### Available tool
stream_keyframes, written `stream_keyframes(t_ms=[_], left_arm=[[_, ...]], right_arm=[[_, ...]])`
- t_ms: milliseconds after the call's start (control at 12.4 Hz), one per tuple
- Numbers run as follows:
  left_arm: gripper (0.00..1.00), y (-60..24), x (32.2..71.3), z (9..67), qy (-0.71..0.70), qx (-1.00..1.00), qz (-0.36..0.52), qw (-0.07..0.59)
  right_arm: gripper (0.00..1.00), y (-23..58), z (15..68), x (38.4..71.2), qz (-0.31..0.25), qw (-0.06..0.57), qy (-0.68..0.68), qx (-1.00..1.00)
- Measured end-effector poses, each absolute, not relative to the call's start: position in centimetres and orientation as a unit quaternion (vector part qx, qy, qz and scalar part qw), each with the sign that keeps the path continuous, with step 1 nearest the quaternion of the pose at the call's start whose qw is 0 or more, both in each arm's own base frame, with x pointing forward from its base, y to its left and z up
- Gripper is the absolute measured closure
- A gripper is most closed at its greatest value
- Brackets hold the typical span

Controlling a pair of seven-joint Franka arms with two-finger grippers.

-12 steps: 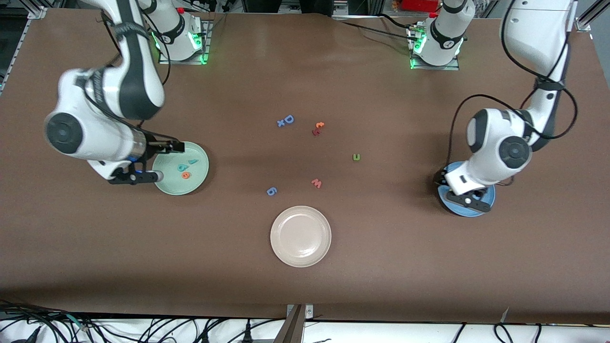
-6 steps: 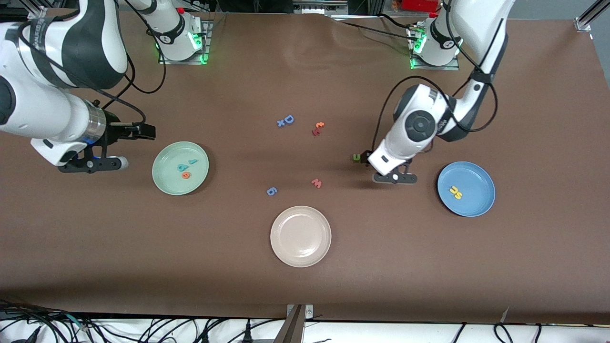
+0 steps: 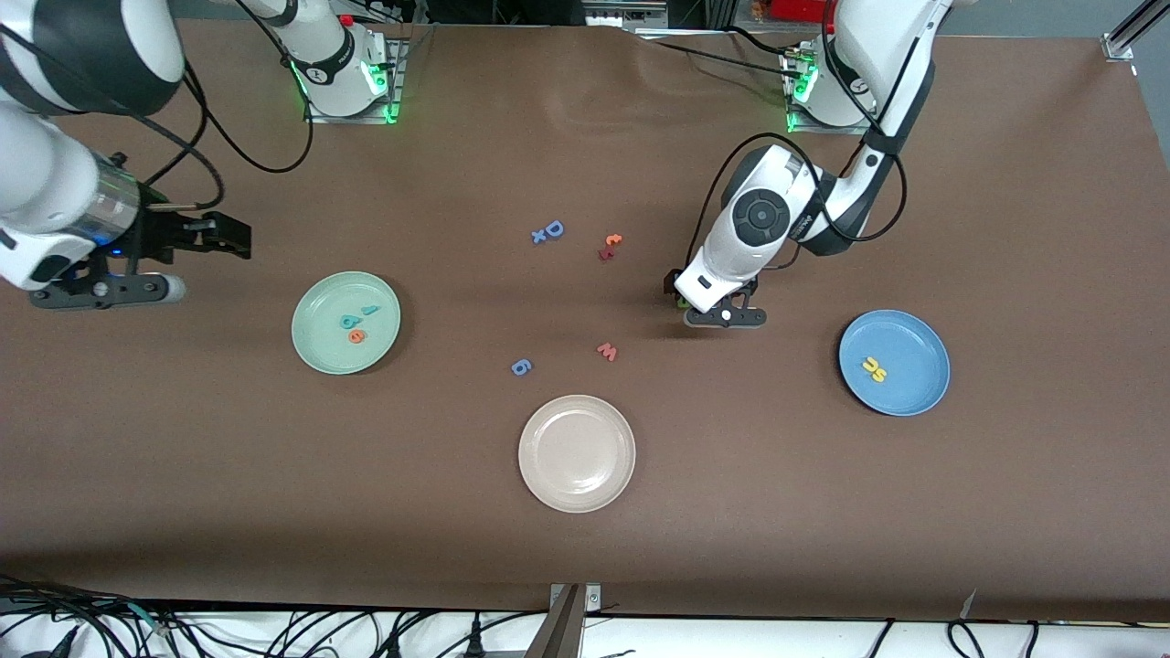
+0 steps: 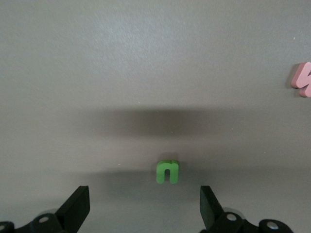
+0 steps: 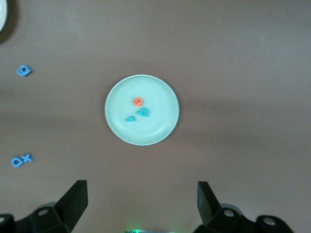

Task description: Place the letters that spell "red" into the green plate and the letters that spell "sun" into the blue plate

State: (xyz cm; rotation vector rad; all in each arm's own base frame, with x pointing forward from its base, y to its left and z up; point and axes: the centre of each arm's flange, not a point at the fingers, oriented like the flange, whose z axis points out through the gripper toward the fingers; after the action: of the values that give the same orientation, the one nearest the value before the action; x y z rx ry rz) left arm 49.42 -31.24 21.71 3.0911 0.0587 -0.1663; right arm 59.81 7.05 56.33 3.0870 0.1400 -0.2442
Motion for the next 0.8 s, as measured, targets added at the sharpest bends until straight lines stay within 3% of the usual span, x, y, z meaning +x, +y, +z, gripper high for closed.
stream_keyframes(t_ms=[482,803], left_arm=[[0.14,-31.4,49.1,19.5,0.039,0.997,-0.057,0.022],[0.14,-31.6,49.4,18.1,0.056,0.997,-0.046,0.031]], right_arm=[[0.00,3.8,55.9,55.3,-0.048,0.018,0.051,0.997],[0.00,2.6,58.3,51.9,-0.016,0.017,0.041,0.999]])
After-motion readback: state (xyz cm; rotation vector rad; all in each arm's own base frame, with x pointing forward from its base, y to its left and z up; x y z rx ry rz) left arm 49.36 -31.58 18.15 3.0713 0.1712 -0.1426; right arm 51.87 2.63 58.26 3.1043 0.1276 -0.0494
